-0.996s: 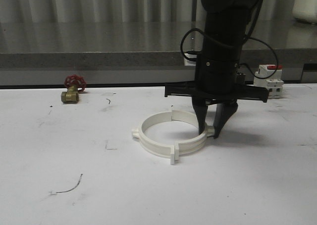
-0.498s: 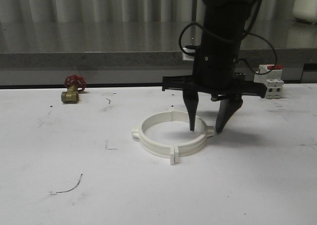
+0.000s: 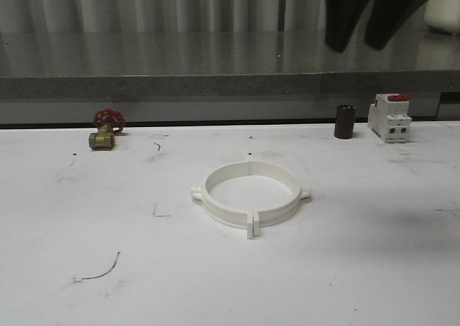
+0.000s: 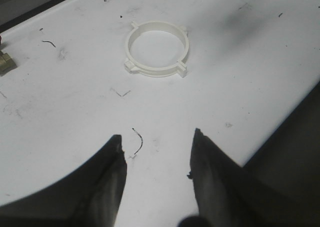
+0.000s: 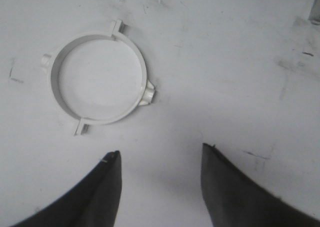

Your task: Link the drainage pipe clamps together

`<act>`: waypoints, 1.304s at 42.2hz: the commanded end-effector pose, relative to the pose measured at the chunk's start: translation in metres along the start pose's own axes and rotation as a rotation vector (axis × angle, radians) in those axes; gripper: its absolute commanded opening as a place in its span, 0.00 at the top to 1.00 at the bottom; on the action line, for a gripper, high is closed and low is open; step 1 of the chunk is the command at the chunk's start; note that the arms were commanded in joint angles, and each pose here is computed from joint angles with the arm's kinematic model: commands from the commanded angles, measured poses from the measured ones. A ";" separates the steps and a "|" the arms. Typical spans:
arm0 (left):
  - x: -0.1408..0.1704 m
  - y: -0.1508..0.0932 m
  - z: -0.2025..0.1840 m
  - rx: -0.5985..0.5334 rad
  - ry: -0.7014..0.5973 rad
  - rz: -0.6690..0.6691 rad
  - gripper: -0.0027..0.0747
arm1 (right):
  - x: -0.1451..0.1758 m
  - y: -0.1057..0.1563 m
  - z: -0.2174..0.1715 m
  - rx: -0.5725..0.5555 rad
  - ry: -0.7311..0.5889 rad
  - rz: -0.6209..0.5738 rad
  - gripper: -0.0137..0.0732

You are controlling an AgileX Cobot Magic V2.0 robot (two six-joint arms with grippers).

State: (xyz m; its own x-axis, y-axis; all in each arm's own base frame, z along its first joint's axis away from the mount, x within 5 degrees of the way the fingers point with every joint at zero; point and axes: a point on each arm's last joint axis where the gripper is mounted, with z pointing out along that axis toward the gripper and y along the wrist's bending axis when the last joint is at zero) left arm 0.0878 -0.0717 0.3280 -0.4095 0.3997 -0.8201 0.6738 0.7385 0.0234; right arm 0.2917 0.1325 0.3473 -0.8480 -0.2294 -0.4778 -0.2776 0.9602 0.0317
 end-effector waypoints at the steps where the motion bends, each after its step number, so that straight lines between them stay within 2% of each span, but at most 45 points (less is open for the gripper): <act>1: -0.013 0.000 -0.006 -0.005 -0.096 -0.010 0.58 | 0.021 -0.008 -0.050 -0.001 -0.150 -0.073 0.38; 6: -0.013 0.000 -0.006 -0.005 -0.096 -0.010 0.58 | 0.054 -0.014 -0.078 -0.012 -0.244 -0.083 0.38; 12: -0.013 0.000 -0.006 -0.005 -0.096 -0.010 0.58 | 0.097 -0.021 -0.094 -0.021 -0.315 -0.082 0.38; 19: -0.013 0.000 -0.006 -0.005 -0.096 -0.010 0.58 | 0.146 -0.028 -0.095 -0.026 -0.332 -0.080 0.38; 28: -0.013 0.000 -0.006 -0.005 -0.096 -0.010 0.58 | 0.189 -0.034 -0.092 -0.033 -0.357 -0.076 0.38; 35: -0.013 0.000 -0.006 -0.005 -0.096 -0.010 0.58 | 0.202 -0.036 -0.093 -0.035 -0.376 -0.075 0.39; 55: -0.013 0.000 -0.006 -0.005 -0.096 -0.010 0.58 | 0.202 -0.036 -0.092 -0.035 -0.374 -0.075 0.39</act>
State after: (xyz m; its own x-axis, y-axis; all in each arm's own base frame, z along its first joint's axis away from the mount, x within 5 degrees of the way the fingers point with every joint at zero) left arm 0.0878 -0.0717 0.3280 -0.4095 0.3997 -0.8201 0.6738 0.7385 0.0234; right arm 0.0857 0.0357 0.3195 -0.6643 -0.2261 -0.7125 -0.3448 0.9384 0.0237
